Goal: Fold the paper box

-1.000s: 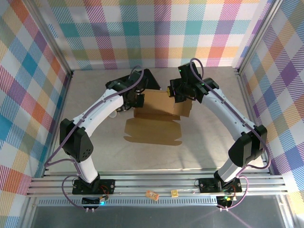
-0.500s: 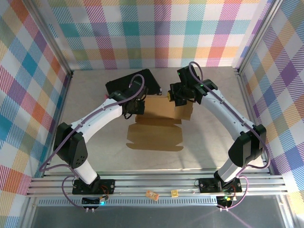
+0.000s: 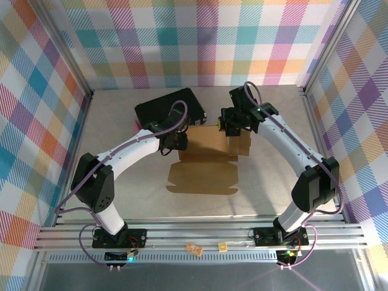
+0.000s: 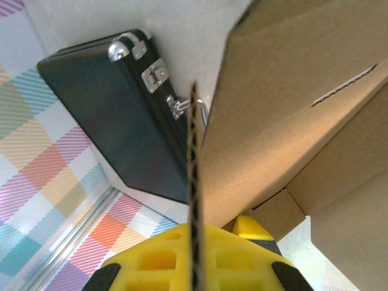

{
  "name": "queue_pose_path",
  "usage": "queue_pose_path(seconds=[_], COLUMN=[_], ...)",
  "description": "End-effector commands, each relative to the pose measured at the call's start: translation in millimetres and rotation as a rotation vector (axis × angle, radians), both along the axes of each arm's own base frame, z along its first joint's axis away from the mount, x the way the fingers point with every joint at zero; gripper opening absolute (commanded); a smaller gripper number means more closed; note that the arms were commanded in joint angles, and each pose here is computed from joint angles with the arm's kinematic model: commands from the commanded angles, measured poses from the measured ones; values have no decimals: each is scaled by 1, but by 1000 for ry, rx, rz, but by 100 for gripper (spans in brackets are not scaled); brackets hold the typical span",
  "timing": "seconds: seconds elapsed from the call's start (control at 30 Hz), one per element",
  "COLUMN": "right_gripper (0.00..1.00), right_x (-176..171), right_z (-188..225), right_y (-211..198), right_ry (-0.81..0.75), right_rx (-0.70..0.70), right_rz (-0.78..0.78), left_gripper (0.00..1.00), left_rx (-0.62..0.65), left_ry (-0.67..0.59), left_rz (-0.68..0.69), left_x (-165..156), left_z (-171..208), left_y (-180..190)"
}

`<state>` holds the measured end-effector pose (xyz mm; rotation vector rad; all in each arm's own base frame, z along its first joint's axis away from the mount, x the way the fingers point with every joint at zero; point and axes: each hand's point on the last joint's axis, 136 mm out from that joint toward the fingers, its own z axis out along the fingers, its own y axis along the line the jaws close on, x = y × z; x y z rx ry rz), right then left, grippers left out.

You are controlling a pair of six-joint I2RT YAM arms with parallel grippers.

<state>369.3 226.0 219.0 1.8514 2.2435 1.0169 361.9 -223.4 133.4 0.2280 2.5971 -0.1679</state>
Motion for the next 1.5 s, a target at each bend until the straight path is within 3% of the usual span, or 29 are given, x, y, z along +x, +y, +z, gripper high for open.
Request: queue_pose_path(seconds=[0.0,0.4,0.5,0.8,0.93,0.97,1.13,1.2,1.3,1.47], right_gripper=[0,0,0,0,0,6,55,65,65,54], right_x=[3,7,7,8,18,18,18,19,20,24], right_z=[-1,-8,-11,-35,-52,-54,-30,-9,16,29], right_y=[-1,-9,-8,-5,6,6,-2,-13,-36,-57], right_ry=[31,47,55,10,-68,-76,-148,-198,-273,-339], right_rx=[47,58,63,0,-2,-17,-61,-126,-219,-277], right_rz=[-41,-68,-62,58,153,174,230,274,322,365], left_gripper=[33,29,1,0,0,0,0,0,0,0], left_rx=[-14,-53,-57,-88,-41,-33,35,38,75,104], left_ry=[3,26,23,96,86,80,99,93,88,73], left_rz=[2,-16,-4,117,158,167,167,147,130,114], left_x=[3,2,4,15,18,19,19,18,16,13], left_z=[-10,-29,-31,-22,-27,-28,-27,-25,-21,-14], left_y=[-4,-12,-13,-13,-3,-1,7,7,13,19])
